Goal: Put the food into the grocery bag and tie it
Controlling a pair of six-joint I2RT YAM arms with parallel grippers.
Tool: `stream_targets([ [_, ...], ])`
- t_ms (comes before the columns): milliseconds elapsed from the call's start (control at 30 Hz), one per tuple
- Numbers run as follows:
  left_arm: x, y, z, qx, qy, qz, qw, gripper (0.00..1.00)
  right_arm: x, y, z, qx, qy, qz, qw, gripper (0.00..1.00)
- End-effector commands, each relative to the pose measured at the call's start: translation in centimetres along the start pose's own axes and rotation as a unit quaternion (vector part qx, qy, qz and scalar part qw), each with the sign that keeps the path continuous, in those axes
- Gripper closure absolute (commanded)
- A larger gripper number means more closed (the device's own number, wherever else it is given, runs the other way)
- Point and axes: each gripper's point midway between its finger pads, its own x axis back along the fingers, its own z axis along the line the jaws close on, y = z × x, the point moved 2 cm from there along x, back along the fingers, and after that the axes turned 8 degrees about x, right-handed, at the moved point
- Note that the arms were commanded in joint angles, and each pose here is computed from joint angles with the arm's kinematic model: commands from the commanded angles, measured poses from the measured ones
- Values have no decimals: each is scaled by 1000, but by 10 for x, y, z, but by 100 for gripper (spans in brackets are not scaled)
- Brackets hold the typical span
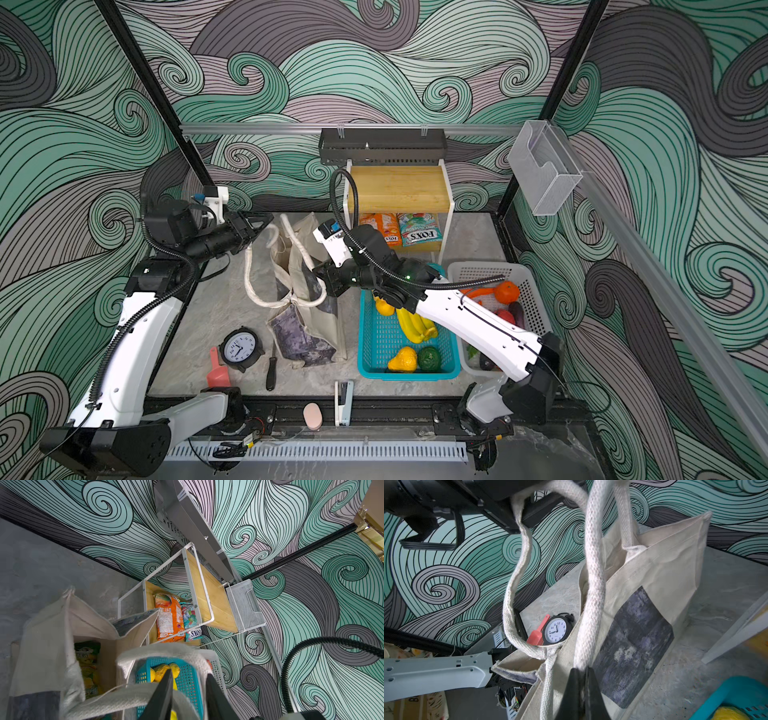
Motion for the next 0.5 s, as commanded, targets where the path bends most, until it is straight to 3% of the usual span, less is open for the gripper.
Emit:
stream_targets([
  [0,0,-6,-6,-10,-6,15,1000,68,-2,9,9,5,21,-7,1000,100],
  [100,2,-8,-6,-17,-2,17,1000,72,-1,8,-7,-8,-24,-6,1000,100],
  [233,14,-12,5,-40,42,7,998,94,25,11,-37,-45,-96,-3,994,100],
  [267,18,-13,8,-47,56,1,997,100,36,11,-44,-30,-128,7,991,100],
  [467,40,0,-10,-57,54,-43,996,100,98,21,-73,87,-271,47,958,100],
])
